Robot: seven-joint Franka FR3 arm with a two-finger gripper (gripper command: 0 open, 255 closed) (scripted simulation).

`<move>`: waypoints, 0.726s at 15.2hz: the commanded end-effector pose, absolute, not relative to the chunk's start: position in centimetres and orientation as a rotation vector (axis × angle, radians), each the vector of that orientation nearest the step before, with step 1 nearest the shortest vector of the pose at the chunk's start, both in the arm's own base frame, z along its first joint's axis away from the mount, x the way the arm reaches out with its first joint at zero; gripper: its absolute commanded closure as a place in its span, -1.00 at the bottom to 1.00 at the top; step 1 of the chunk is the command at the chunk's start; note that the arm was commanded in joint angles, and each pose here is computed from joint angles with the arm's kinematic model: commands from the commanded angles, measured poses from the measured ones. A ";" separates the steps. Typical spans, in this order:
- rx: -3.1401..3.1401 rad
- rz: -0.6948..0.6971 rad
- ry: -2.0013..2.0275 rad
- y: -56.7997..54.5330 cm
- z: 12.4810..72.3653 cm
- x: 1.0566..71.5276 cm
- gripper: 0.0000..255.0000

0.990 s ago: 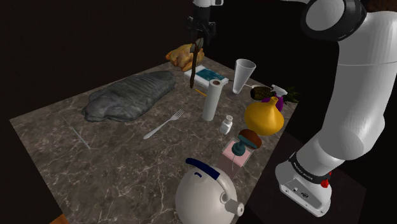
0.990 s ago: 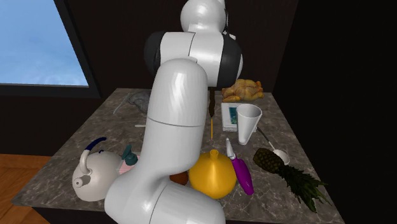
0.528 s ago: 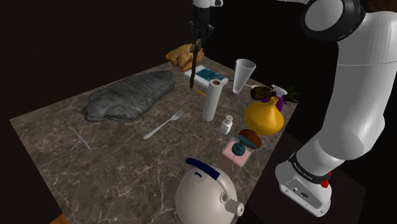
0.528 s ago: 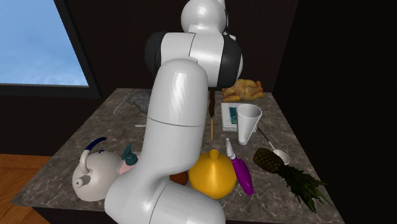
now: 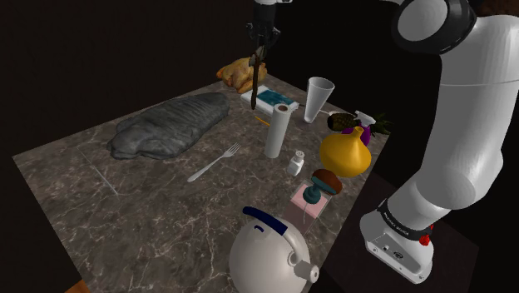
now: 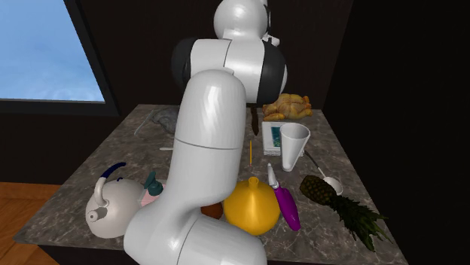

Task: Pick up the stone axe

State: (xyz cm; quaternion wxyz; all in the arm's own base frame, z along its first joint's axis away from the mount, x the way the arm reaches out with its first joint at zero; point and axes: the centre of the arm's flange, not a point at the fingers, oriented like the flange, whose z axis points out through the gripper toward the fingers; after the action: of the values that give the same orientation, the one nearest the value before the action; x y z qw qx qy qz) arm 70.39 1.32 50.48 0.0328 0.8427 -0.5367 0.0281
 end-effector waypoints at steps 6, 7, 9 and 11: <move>2.593 0.086 -1.652 1.3 54.2 70.4 1.00; 2.593 0.086 -1.652 1.3 54.7 70.4 1.00; 2.593 0.086 -1.652 1.3 55.8 70.4 1.00; 2.593 0.086 -1.652 1.3 56.8 70.4 1.00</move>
State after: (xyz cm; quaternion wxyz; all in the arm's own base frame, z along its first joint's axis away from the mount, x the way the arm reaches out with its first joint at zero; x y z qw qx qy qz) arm 70.52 1.32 56.28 0.0327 0.8427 -0.5366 0.0283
